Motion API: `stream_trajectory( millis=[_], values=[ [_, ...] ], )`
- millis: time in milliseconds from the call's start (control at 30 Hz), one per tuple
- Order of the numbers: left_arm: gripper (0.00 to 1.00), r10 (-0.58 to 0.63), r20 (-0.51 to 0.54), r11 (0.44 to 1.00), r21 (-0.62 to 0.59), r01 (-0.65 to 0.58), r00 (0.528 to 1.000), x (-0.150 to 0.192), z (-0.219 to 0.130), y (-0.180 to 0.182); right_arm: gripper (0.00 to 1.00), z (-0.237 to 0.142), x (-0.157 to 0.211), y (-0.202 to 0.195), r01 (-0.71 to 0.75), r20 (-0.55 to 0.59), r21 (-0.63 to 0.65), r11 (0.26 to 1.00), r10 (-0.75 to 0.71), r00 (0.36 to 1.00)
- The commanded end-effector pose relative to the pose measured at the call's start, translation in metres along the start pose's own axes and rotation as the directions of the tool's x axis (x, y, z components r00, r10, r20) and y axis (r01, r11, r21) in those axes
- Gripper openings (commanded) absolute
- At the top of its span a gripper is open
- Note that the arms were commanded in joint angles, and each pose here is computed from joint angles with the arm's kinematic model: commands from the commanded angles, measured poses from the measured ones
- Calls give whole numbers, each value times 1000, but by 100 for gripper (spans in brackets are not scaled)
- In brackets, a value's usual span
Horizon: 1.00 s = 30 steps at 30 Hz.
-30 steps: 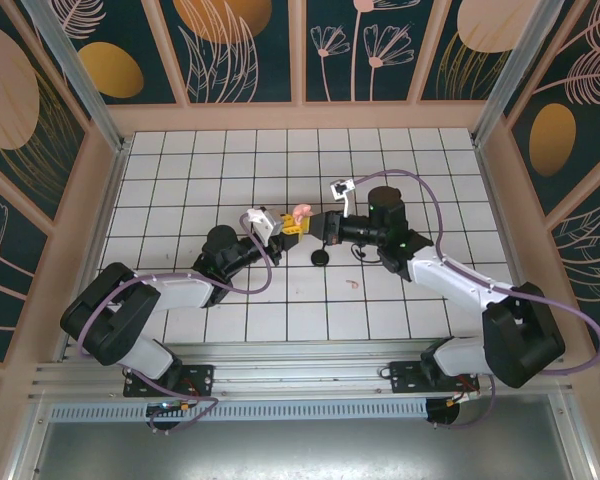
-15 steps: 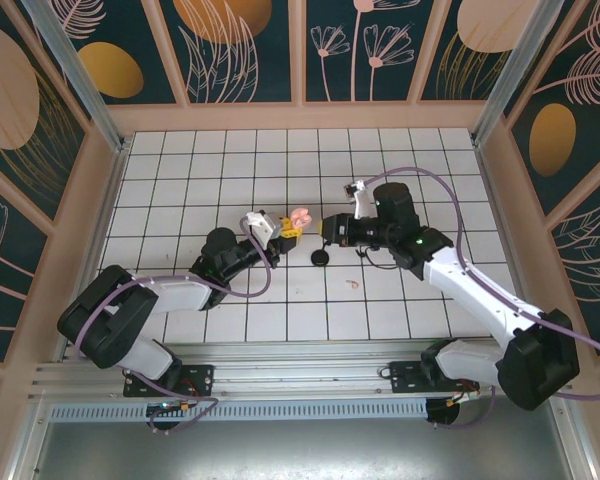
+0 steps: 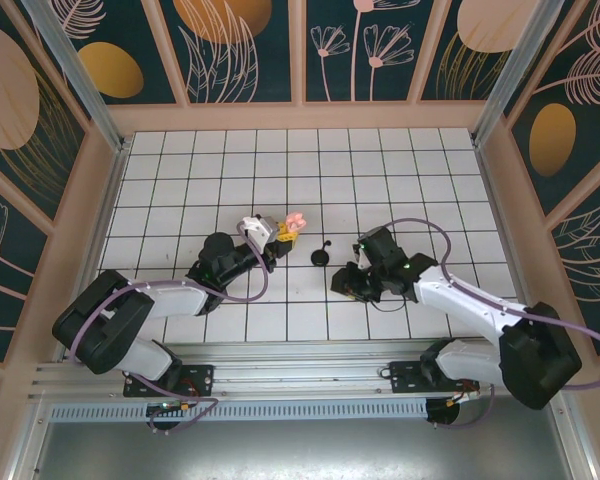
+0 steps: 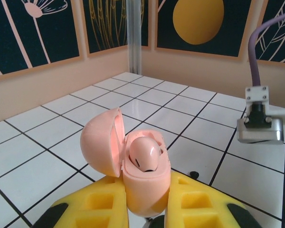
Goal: Insert wireless bluetooth earbuds into charging case
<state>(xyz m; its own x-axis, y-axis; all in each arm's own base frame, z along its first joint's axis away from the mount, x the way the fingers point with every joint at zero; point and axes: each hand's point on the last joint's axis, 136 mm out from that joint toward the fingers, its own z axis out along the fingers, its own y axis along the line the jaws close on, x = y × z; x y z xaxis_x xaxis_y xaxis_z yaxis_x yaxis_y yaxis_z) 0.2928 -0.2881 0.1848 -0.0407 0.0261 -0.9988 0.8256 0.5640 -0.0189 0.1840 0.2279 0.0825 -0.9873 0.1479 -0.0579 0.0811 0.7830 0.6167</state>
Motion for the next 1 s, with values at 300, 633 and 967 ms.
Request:
stream_trajectory(
  millis=[300, 633, 967],
  values=[
    [13, -2, 43, 999, -35, 3, 999, -11, 0, 6, 37, 12, -19, -35, -132, 9, 92, 987, 132, 991],
    [13, 1, 34, 999, -38, 0, 999, -7, 0, 6, 37, 18, -10, -49, -148, -42, 136, 980, 155, 987],
    [13, 0, 36, 1000, -27, 1, 999, -7, 2, 5, 38, 20, -32, -58, -156, -3, 175, 972, 159, 987]
  ],
)
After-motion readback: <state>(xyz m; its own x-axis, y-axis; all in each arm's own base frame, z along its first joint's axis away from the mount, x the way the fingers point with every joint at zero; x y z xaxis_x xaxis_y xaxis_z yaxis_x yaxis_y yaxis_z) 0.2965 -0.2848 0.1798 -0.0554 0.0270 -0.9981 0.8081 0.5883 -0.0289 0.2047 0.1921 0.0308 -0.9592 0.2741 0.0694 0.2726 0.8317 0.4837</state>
